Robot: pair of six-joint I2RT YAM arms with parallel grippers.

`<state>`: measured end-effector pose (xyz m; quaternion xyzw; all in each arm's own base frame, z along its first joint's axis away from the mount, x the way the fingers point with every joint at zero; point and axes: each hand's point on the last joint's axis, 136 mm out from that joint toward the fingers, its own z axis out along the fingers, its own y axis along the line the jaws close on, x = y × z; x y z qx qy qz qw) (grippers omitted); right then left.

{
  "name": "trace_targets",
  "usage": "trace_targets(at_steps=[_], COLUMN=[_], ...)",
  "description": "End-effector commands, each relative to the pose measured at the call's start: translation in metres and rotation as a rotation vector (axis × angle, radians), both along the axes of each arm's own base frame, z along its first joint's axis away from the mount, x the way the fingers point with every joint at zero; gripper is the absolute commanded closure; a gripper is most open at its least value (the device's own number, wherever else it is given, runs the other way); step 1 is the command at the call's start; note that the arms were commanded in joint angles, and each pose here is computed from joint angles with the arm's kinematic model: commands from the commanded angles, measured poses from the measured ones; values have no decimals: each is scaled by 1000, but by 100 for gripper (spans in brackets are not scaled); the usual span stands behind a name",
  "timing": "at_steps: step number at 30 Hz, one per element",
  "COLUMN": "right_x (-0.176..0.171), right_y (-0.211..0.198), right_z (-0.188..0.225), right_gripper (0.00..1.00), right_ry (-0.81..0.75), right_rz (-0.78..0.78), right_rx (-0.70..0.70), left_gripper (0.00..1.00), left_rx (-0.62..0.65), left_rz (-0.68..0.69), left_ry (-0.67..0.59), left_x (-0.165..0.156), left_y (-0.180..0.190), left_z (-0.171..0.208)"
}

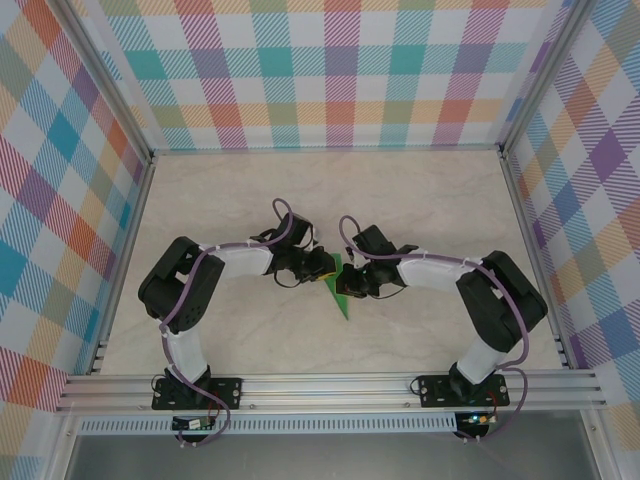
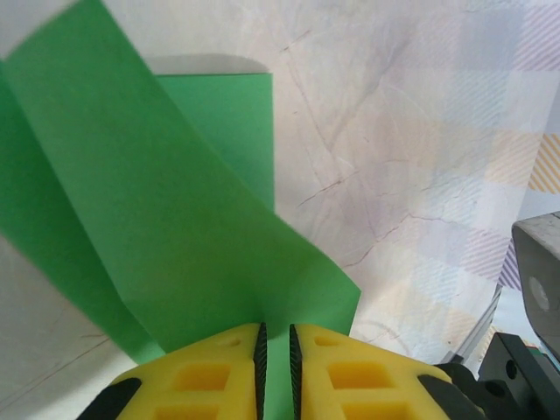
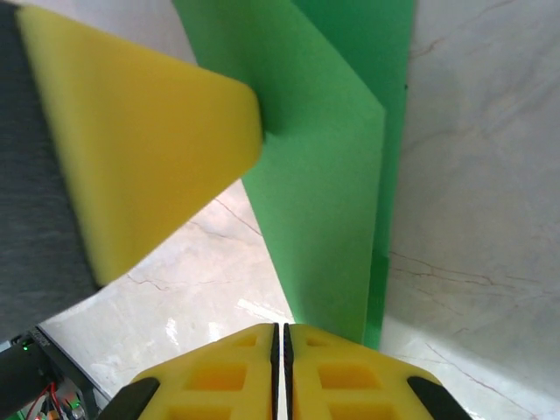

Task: Fold a paper plane with a square sheet of paper (pick it up from the middle)

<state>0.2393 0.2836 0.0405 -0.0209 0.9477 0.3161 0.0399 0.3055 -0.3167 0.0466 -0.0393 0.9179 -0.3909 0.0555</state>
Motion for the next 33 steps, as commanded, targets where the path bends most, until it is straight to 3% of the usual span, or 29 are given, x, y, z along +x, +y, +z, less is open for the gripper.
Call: trace_targets(at_steps=[1, 33], right_x=[9, 6], right_y=[4, 8], right_z=[6, -13], right_gripper=[88, 88], right_ry=[-36, 19], right_rz=[5, 28], right_rx=[8, -7], left_gripper=[84, 88], left_rx=[-35, 113], left_rz=[-15, 35], left_ry=[-12, 40], left_x=[2, -6], left_y=[-9, 16], left_z=[8, -25])
